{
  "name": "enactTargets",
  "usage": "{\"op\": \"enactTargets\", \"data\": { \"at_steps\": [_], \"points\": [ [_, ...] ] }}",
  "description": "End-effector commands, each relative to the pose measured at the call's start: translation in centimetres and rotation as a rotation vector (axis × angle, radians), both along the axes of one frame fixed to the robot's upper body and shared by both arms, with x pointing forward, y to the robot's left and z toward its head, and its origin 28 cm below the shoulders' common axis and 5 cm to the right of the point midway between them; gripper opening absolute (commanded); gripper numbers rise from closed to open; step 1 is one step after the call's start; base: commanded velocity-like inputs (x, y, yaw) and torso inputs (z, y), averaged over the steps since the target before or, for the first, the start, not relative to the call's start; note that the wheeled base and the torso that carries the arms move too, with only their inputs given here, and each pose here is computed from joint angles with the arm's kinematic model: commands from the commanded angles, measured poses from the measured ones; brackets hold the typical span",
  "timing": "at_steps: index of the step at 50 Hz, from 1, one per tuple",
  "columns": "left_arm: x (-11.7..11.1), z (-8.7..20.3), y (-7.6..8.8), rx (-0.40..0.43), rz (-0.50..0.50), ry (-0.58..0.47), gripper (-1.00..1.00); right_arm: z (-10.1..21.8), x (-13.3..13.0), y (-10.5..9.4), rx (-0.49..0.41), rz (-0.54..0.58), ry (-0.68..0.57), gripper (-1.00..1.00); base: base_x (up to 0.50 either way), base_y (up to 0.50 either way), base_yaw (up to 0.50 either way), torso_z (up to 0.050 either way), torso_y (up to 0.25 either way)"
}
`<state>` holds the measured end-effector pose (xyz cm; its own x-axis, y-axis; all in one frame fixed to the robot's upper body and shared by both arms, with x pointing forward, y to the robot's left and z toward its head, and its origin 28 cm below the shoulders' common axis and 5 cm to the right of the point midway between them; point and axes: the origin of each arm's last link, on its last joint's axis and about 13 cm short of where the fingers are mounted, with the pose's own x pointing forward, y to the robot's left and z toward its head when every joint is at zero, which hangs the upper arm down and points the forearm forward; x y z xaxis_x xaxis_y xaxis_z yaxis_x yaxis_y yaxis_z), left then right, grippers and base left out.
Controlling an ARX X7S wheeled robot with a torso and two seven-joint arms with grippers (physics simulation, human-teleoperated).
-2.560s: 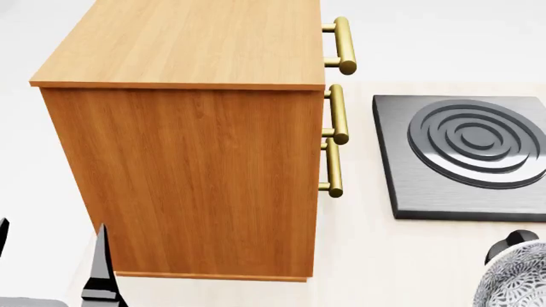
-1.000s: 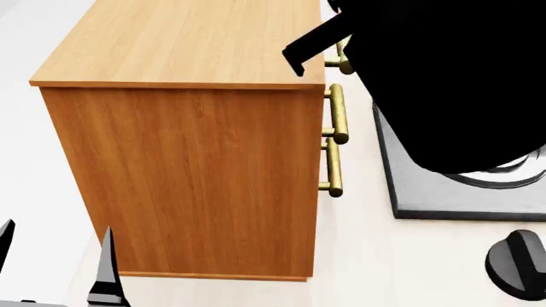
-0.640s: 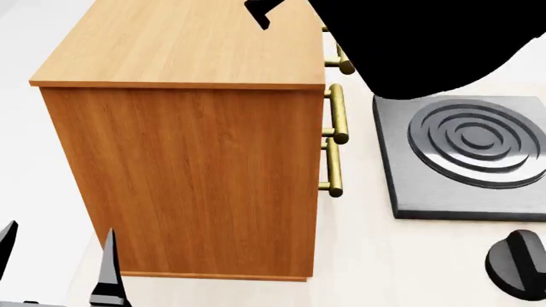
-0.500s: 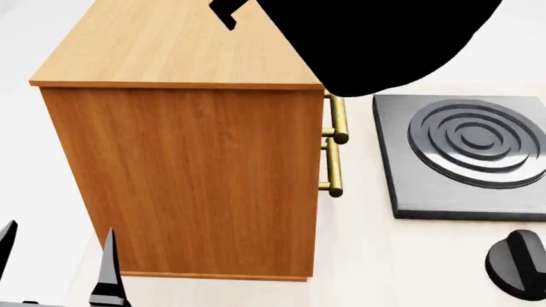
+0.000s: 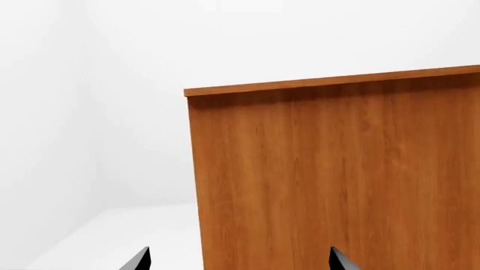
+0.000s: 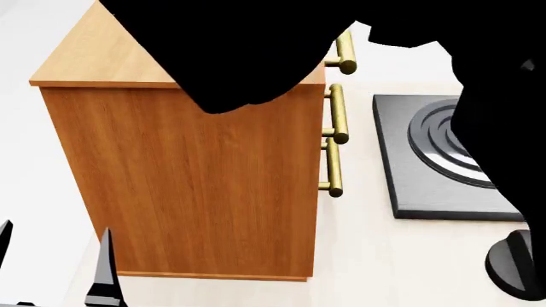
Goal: Put the bowl on the top of the cabinet.
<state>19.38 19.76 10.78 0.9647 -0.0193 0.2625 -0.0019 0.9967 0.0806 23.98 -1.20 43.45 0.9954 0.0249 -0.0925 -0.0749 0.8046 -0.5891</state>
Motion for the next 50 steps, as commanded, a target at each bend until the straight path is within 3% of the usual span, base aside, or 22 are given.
{"op": "enactTargets", "data": {
  "at_steps": [1, 27, 50],
  "points": [
    [-0.1, 0.0, 0.1, -0.005, 0.001, 0.000, 1.00, -0.6, 1.0, 0.9, 0.054, -0.057, -0.009, -1.00, 0.00, 0.00, 0.00, 0.000, 0.000],
    [0.0, -0.2, 0.2, -0.006, 0.005, 0.003, 1.00, -2.6, 2.4, 1.1, 0.014, -0.050, 0.029, -1.00, 0.00, 0.00, 0.00, 0.000, 0.000],
    [0.0, -0.2, 0.3, -0.006, 0.002, 0.002, 1.00, -2.9, 2.8, 2.7, -0.053, 0.026, 0.035, -1.00, 0.00, 0.00, 0.00, 0.000, 0.000]
  ]
}}
